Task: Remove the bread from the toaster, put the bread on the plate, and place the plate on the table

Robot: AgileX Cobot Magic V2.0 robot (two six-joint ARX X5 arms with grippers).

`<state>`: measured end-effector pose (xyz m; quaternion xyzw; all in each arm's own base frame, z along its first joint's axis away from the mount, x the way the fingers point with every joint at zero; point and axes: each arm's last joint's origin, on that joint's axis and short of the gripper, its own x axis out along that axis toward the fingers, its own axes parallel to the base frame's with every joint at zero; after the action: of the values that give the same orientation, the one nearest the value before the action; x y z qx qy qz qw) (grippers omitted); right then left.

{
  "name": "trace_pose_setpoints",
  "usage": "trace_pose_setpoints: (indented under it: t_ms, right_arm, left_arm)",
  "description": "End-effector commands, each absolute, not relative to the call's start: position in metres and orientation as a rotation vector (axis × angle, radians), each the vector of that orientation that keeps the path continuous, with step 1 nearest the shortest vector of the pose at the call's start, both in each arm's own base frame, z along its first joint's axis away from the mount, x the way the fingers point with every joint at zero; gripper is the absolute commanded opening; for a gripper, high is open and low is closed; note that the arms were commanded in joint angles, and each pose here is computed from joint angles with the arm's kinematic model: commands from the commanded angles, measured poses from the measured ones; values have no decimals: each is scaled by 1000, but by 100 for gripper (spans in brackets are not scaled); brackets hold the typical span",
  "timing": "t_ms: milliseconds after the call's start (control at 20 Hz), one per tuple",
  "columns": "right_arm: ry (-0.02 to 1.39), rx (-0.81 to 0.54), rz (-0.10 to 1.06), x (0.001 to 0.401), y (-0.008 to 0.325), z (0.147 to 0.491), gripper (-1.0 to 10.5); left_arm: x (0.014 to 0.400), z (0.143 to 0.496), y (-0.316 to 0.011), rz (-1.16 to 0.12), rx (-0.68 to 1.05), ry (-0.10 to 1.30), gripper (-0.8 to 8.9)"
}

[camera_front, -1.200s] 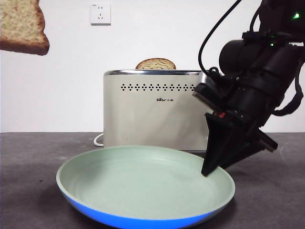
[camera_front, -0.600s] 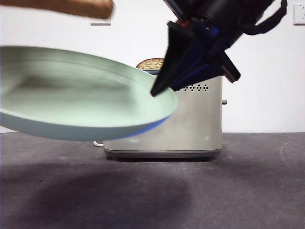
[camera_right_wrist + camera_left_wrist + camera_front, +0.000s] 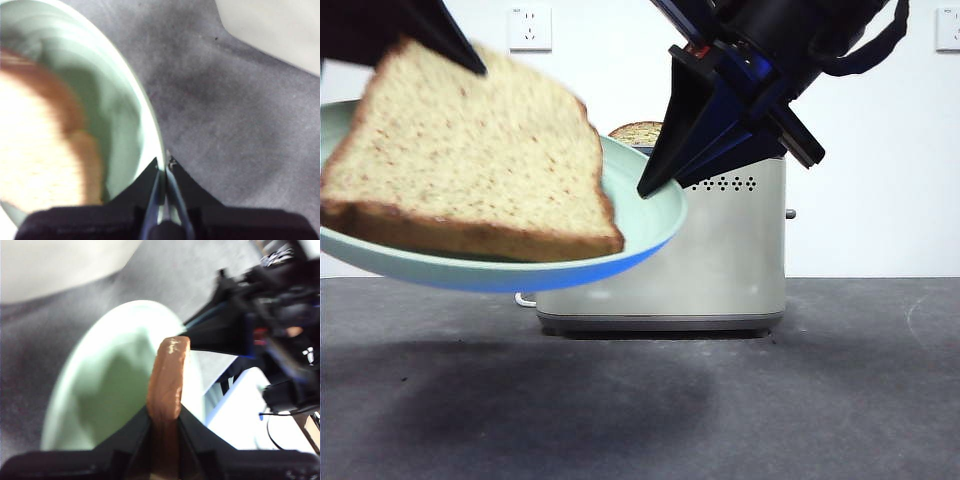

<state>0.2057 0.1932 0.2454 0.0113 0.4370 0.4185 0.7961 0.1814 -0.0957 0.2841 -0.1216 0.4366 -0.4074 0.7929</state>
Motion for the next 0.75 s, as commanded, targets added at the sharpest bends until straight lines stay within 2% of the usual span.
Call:
trace_pose_setpoints:
  t_ms: [50, 200, 400, 750]
  right_arm:
    - [943, 59, 947, 204, 195, 247, -17]
    - [949, 67, 950, 204, 195, 247, -17]
    - [986, 59, 939, 202, 193, 245, -17]
    - [1033, 68, 943, 200, 191, 243, -17]
  left_arm:
    - [190, 275, -99, -841, -229, 957, 74]
    - [192, 273, -100, -812, -217, 969, 459]
    - [192, 282, -101, -828, -219, 943, 478]
    - [191, 318, -101, -852, -185, 881, 476]
